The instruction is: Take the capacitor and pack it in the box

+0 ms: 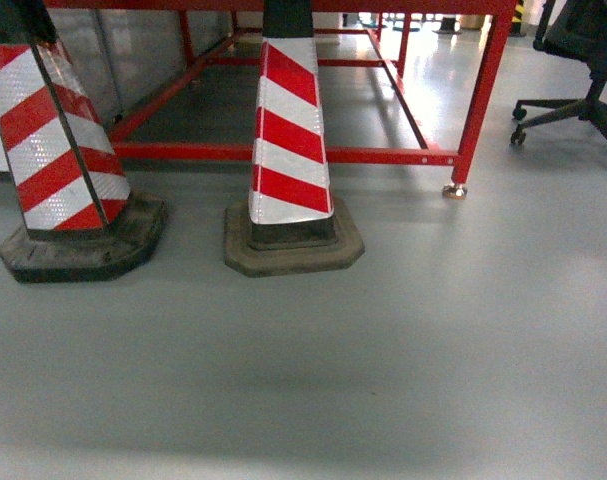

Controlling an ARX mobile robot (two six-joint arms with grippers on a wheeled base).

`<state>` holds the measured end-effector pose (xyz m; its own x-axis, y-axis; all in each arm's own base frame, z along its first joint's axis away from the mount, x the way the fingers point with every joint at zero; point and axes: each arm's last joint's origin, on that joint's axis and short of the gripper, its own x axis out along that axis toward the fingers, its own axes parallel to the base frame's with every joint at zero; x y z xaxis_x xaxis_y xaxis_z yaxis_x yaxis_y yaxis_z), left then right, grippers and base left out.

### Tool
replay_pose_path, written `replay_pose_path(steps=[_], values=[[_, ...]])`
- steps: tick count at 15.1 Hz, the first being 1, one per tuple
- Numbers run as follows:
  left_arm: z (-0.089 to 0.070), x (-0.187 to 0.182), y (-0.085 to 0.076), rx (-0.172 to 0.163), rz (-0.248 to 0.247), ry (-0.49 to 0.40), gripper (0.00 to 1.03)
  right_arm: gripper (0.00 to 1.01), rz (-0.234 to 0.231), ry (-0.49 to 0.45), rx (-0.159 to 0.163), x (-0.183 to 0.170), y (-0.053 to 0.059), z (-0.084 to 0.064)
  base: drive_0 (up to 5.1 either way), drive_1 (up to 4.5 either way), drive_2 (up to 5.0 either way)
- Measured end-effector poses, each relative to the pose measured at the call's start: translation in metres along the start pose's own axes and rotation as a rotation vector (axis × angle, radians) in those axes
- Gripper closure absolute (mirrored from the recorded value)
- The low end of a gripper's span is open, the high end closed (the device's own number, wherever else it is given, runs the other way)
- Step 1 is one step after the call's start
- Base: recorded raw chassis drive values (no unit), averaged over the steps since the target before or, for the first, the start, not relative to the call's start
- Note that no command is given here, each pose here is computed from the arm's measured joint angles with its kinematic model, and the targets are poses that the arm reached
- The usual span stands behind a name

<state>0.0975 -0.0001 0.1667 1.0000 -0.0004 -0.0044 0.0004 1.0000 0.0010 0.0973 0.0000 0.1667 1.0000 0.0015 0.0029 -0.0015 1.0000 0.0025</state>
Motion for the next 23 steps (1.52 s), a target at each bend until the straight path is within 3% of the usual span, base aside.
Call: replay_pose_path(steps=[23], values=[[0.0,0.0,0.0,0.0,0.0,0.0,0.59,0.03,-0.002,0.0,0.0,0.0,0.0,0.0,0.0,4.08,-4.1]])
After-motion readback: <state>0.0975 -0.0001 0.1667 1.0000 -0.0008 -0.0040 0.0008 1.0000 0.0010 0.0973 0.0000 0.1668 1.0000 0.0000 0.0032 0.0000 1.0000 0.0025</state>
